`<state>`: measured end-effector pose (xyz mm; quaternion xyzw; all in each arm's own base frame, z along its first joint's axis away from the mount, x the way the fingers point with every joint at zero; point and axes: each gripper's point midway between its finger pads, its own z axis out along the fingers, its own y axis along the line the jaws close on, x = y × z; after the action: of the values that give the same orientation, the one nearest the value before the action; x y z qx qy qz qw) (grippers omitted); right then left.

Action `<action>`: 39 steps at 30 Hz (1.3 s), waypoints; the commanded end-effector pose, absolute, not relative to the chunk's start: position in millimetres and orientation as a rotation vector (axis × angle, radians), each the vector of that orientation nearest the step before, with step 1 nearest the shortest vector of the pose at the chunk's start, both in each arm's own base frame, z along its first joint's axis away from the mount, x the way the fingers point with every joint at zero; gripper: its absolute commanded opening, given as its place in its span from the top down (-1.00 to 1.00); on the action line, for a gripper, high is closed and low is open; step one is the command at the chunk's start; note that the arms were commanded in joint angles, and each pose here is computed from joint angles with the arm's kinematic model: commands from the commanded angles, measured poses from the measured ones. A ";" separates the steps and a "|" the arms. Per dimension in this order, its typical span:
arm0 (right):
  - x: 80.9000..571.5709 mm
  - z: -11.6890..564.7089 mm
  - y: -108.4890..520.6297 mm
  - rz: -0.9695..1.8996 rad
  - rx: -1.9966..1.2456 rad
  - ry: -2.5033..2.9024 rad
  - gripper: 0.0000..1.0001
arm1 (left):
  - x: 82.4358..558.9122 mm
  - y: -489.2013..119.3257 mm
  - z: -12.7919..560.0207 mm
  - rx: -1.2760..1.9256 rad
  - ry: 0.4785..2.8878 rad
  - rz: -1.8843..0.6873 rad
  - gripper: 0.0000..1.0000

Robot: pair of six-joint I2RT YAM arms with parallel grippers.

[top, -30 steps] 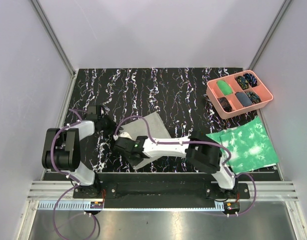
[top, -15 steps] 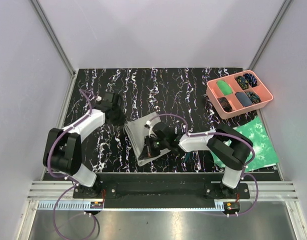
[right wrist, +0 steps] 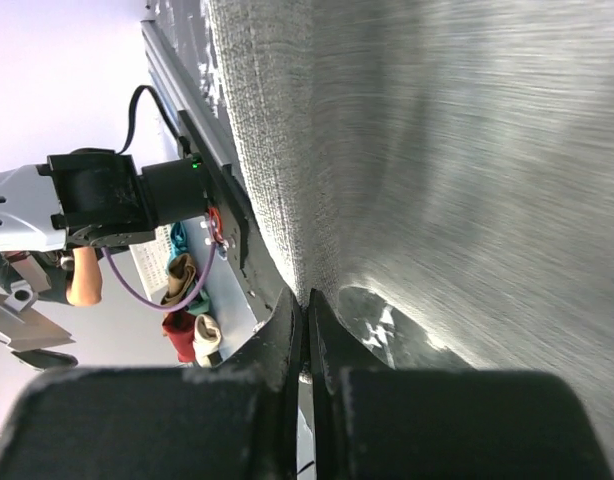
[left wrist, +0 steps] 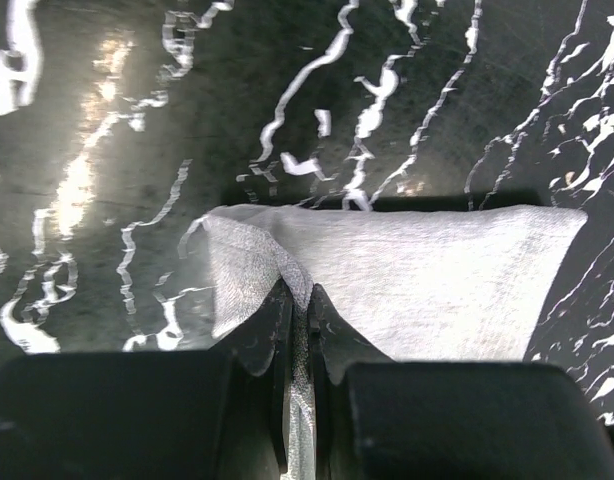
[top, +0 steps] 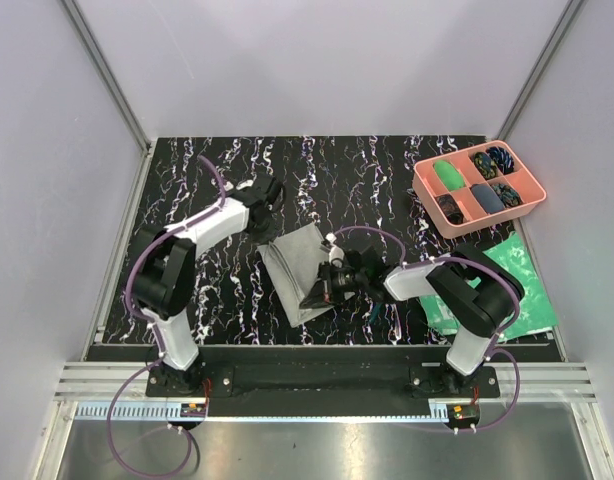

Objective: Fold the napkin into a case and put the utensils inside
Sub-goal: Fold the lower triangle-folded napkin at the center of the board.

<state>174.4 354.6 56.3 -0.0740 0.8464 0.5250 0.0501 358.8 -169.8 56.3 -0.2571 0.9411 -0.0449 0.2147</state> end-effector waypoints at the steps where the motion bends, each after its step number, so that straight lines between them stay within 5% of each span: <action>1: 163.8 58.1 339.3 1.613 -0.306 2.597 1.00 | 396.0 -174.7 72.7 -0.770 2.465 -0.098 1.00; 24: 173.3 23.1 319.6 1.452 -0.284 2.718 0.99 | 402.5 -193.2 50.8 -0.717 2.517 -0.089 1.00; 39: 206.8 47.2 297.8 1.037 -0.436 2.727 0.07 | 401.3 -204.1 43.4 -0.635 2.507 -0.198 0.85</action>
<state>199.0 310.0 29.7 -0.1137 0.9106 0.3921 0.0649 380.7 -200.6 24.9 -0.2366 0.9440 -0.0479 0.2249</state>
